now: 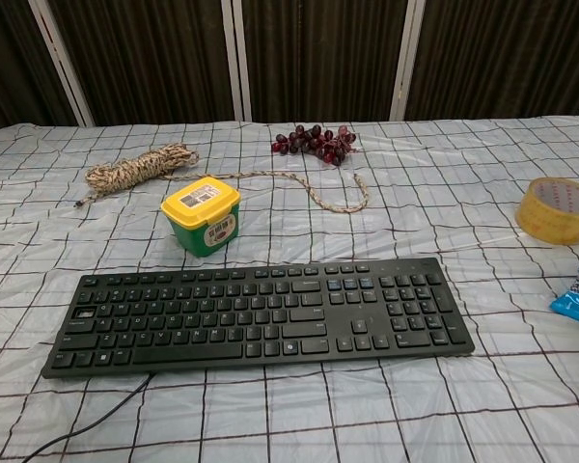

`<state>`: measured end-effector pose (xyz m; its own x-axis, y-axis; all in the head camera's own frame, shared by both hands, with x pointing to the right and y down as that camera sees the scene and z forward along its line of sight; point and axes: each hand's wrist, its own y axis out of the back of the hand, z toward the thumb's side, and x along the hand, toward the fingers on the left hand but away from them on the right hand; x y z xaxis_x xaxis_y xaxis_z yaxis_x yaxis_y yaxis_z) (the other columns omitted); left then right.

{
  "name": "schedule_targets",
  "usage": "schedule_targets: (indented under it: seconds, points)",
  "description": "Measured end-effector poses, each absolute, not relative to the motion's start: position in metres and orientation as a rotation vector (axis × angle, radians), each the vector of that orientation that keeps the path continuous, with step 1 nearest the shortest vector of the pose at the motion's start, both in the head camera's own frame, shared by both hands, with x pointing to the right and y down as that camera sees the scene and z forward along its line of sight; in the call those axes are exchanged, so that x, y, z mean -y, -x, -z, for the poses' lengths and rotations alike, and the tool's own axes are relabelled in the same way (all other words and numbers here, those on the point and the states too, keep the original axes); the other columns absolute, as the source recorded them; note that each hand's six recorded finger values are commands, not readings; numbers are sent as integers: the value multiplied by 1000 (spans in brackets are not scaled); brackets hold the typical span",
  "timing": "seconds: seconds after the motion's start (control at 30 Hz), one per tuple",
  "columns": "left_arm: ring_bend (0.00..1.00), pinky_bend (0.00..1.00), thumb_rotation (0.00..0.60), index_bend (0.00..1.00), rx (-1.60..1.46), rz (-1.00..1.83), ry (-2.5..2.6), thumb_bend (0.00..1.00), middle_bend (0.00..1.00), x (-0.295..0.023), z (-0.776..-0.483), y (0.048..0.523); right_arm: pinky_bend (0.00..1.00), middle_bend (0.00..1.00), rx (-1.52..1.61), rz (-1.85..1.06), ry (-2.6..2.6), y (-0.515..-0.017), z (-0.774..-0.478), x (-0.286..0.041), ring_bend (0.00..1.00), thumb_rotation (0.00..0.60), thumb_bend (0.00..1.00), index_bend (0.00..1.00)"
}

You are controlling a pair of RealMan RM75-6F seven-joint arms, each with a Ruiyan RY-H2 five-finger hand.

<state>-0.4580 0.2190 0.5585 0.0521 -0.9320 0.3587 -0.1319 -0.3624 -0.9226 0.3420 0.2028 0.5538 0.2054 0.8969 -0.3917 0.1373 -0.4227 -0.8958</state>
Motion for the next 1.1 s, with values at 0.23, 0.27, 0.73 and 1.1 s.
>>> schedule_targets:
  seconds: [0.23,0.27,0.73,1.1]
  points:
    - [0,0,600,0,-1106,1383,1599,24,0,-218,-557,459,665,814,888,-1187,1767,-285,-560,-187,769,600,160,104]
    - [0,0,600,0,-1108,1383,1599,24,0,-218,-557,459,692,844,866,-1179,1770,-277,-563,-186,802,600,167,105]
    - [0,0,600,0,-1133,1396,1610,24,0,-216,-557,464,771,938,626,-1352,1853,-203,-622,-197,922,600,518,127]
    - [0,0,600,0,-1146,1393,1610,23,0,-216,-556,465,775,944,573,-1488,1892,-187,-652,-212,926,600,566,128]
